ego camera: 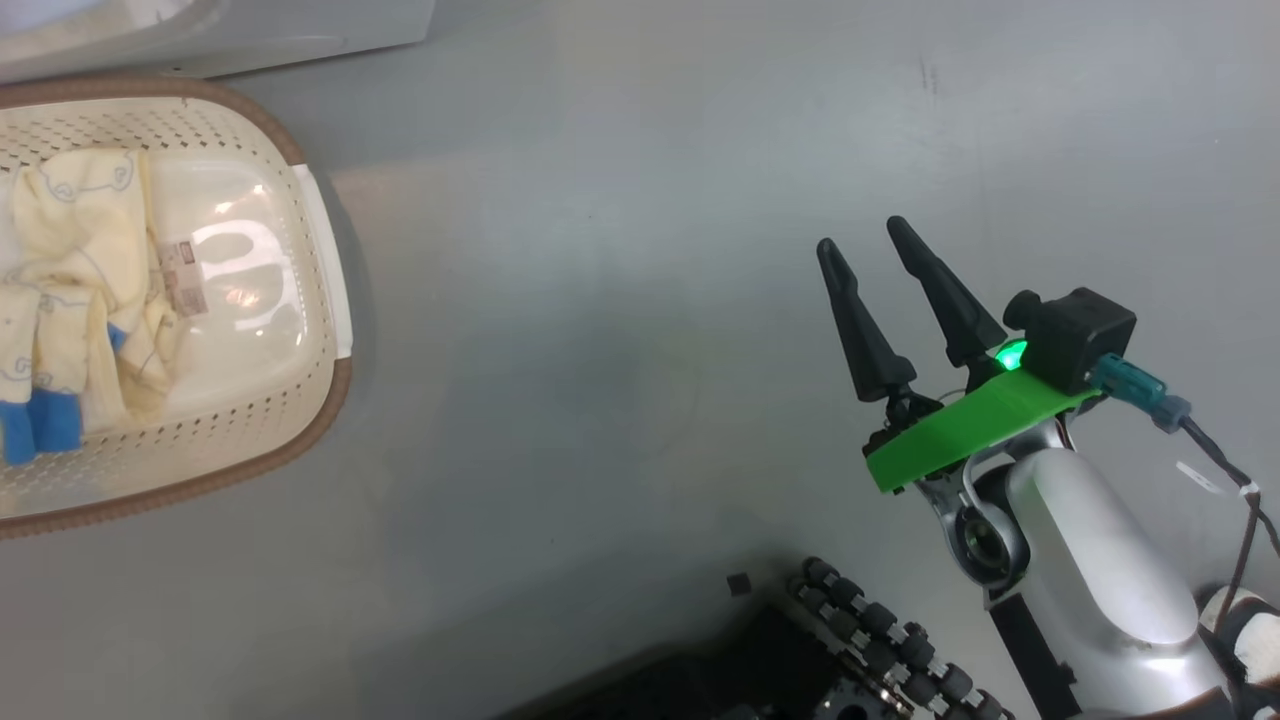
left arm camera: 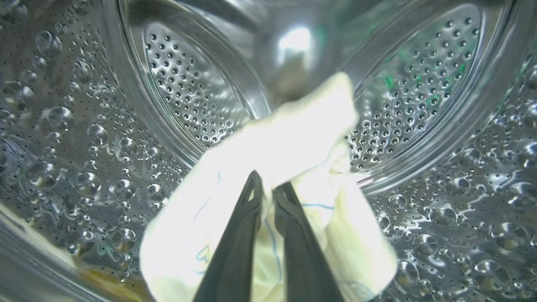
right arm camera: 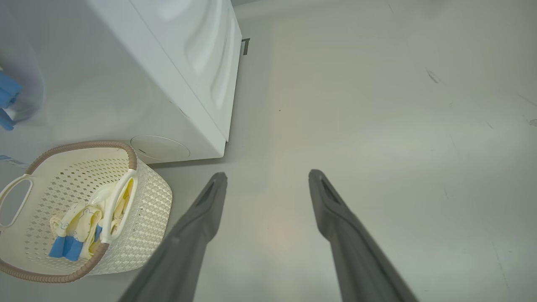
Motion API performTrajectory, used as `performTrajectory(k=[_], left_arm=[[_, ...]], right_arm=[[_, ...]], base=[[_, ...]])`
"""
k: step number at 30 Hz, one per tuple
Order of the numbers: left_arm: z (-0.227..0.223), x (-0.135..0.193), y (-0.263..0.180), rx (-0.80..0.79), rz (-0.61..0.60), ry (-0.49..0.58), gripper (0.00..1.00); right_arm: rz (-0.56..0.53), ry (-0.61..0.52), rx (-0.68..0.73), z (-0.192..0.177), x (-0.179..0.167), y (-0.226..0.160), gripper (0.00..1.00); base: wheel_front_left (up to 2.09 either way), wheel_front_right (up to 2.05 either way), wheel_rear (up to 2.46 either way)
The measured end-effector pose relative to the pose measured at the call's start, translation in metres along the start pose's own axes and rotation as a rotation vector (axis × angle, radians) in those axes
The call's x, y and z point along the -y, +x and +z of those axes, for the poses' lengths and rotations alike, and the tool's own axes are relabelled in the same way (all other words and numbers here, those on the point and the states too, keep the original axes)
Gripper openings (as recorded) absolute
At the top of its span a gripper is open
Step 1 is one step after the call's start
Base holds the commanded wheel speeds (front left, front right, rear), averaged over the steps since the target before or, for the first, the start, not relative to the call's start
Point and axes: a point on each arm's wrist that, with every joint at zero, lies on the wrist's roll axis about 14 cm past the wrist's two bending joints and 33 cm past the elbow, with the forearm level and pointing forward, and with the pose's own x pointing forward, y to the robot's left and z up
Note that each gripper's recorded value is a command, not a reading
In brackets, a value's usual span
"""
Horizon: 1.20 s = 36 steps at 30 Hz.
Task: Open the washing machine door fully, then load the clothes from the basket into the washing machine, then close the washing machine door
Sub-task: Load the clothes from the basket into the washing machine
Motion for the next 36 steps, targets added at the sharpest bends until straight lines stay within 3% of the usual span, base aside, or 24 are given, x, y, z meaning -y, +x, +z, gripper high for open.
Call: performTrajectory(k=[3, 4, 5, 20, 36], left_arm=[[-0.011, 0.0, -0.001, -0.033, 0.002, 0.007, 0.0], [-0.014, 0.0, -0.001, -0.041, 0.005, 0.008, 0.43], [-0.015, -0.002, -0.002, -0.043, 0.009, 0.008, 1.0], [-0.004, 0.005, -0.013, -0.047, -0.041, 0.093, 1.0], [-0.009, 0.018, -0.092, -0.133, -0.084, 0.106, 1.0]], right_arm=[[-0.004, -0.003, 0.003, 0.002, 0.002, 0.0, 1.0], [-0.006, -0.004, 0.005, 0.002, 0.003, 0.0, 1.0], [-0.008, -0.004, 0.005, 0.003, 0.003, -0.001, 1.0], [0.001, -0.009, 0.037, 0.013, 0.001, 0.008, 1.0], [0.076, -0.043, 0.119, 0.043, -0.028, 0.011, 1.0]], base=[[0.0, 0.0, 0.0], [0.0, 0.0, 0.0], [0.0, 0.0, 0.0], [0.0, 0.0, 0.0], [0.0, 0.0, 0.0]])
